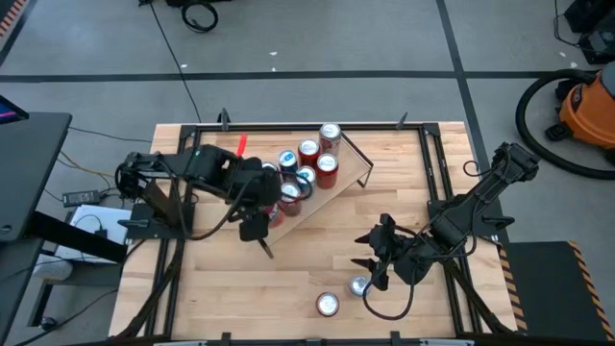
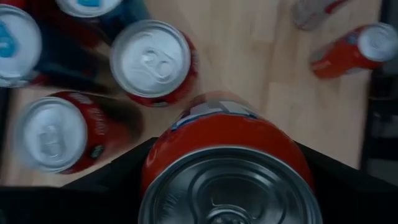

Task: Place canned beverage on shelf
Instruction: Put the left red soda can on the shelf

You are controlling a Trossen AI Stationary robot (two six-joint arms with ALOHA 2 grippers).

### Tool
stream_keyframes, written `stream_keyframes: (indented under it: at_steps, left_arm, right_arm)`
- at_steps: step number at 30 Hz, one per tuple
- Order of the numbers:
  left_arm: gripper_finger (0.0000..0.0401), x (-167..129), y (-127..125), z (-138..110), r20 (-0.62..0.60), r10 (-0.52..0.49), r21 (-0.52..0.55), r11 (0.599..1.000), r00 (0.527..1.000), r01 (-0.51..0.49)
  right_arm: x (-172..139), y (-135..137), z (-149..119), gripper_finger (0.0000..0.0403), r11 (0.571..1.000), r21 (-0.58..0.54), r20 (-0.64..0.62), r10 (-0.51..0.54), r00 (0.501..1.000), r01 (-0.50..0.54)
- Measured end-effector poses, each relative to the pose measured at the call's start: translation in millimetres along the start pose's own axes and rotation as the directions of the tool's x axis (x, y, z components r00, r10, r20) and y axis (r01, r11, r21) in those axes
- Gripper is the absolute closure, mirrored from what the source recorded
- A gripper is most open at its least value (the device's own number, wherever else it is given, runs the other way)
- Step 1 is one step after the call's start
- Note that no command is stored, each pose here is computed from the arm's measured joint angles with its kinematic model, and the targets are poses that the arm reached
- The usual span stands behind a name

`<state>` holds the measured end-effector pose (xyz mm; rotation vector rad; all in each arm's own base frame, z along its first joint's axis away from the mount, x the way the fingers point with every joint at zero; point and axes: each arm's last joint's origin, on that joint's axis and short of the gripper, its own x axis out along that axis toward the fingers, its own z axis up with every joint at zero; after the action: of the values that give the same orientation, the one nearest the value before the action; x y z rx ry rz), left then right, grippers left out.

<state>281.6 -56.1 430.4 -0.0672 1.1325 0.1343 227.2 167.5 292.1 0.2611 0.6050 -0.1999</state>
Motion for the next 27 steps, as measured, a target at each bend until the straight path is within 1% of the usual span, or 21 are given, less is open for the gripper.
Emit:
stream_keyframes:
  at_steps: [4, 7, 10, 12, 15, 18, 20, 23, 27]
  left_arm:
    - [0.0094, 1, 3, 1, -0.03, -0.091, 0.002, 0.996, 0.995, 0.091]
    - [0.0094, 1, 2, 1, -0.029, -0.088, 0.013, 0.996, 0.996, 0.088]
    - [0.0094, -1, 5, -3, -0.017, -0.064, 0.021, 0.998, 0.998, 0.065]
    - [0.0094, 3, 9, -13, -0.05, -0.051, 0.005, 0.999, 0.997, 0.051]
    - [0.0094, 15, 14, -36, -0.142, -0.021, -0.028, 0.999, 0.99, 0.017]
    - [0.0094, 19, 20, -58, -0.182, -0.01, -0.093, 0.996, 0.983, -0.007]
    - [0.0094, 15, 24, -69, -0.179, -0.011, -0.138, 0.99, 0.984, -0.014]
    - [0.0094, 9, 27, -75, -0.161, -0.013, -0.185, 0.983, 0.987, -0.017]
    - [0.0094, -7, 33, -83, -0.096, 0.011, -0.208, 0.978, 0.995, -0.031]
  right_arm:
    - [0, 0, 1, 0.014, 1.0, 0.014, 0.018, -0.017, 1.0, 0.017]
    - [0, -1, 1, 0.014, 1.0, 0.014, 0.028, -0.027, 0.999, 0.027]
    - [1, -2, 2, 0.014, 0.999, 0.011, 0.034, -0.036, 0.999, 0.036]
    - [1, -2, 2, 0.014, 0.999, 0.005, 0.034, -0.039, 0.999, 0.038]
    - [1, -2, 2, 0.014, 0.999, 0.001, 0.034, -0.038, 0.999, 0.038]
    - [1, -2, 2, 0.014, 0.999, -0.002, 0.034, -0.038, 0.999, 0.038]
    - [1, -2, 2, 0.014, 0.999, -0.007, 0.034, -0.038, 0.999, 0.039]
    - [1, -2, 2, 0.014, 0.999, -0.015, 0.033, -0.038, 0.999, 0.038]
    - [2, -4, 3, 0.014, 0.999, -0.023, 0.033, -0.044, 0.999, 0.045]
